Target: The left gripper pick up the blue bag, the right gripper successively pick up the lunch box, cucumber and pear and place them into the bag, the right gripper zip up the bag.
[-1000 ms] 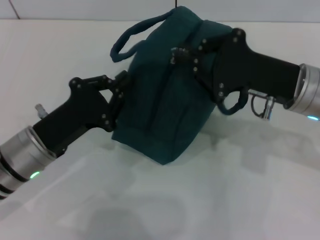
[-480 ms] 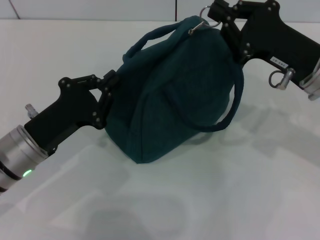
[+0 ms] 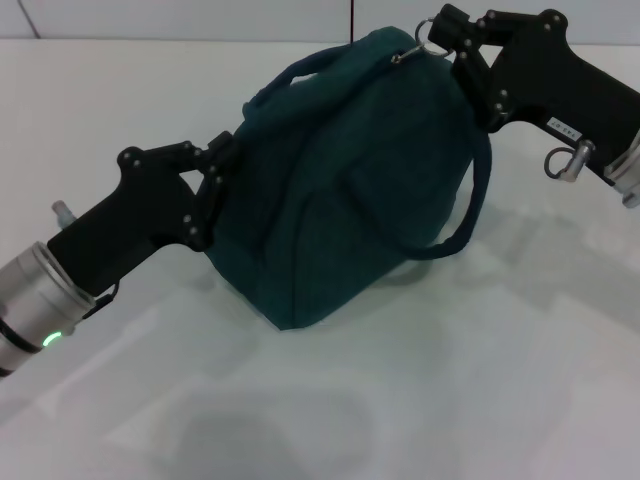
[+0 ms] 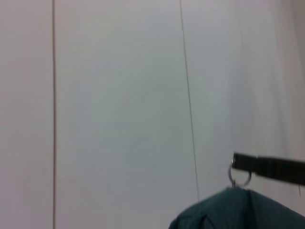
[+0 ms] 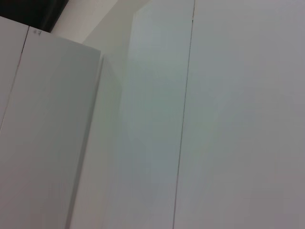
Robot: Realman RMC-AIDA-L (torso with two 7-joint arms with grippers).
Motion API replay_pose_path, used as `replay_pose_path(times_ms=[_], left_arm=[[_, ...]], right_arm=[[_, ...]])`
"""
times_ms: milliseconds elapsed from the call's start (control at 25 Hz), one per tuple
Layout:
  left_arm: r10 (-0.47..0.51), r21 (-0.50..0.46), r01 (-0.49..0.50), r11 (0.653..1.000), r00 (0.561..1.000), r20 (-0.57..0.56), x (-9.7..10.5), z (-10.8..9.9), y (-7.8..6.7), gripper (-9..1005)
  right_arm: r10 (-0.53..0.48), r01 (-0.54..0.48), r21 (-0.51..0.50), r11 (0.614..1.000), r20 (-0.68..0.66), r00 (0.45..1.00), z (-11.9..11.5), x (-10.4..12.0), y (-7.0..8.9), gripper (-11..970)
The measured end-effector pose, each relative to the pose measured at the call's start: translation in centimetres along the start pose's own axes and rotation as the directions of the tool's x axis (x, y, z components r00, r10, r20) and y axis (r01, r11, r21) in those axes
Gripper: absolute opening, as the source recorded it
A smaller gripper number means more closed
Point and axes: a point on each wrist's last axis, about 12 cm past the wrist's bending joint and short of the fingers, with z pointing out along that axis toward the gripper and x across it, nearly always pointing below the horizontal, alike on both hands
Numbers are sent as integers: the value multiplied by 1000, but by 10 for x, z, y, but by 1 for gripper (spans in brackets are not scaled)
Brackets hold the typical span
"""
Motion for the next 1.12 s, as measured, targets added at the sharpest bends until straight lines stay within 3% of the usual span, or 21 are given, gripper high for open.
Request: replay_pose_path(times_ms=[360,520,600,640,800,1120], left_arm=[[21,-72,-12,997,993,120,-3,18,-10,76],[-66,-30,70,997,989,130,-7,28,-4,221],[-174,55,169,984,980,96,-15,42,9,293],[-174,55,169,984,980,96,-15,42,9,322],[-277,136,269,953,960,36,-31,57,31,439],[-358,232,381,895,924,-138,-60,80,63,730]], right_arm=[[2,-2,-3,1000,2,1000,2,0,1,19],[5,-5,-7,1000,3,1000,1,1,2,19],[6,-6,-7,1000,4,1000,0,1,3,19],[6,-6,-7,1000,4,1000,0,1,3,19],[7,-7,-5,1000,6,1000,0,1,3,20],[1,-1,-6,1000,6,1000,0,0,2,19]])
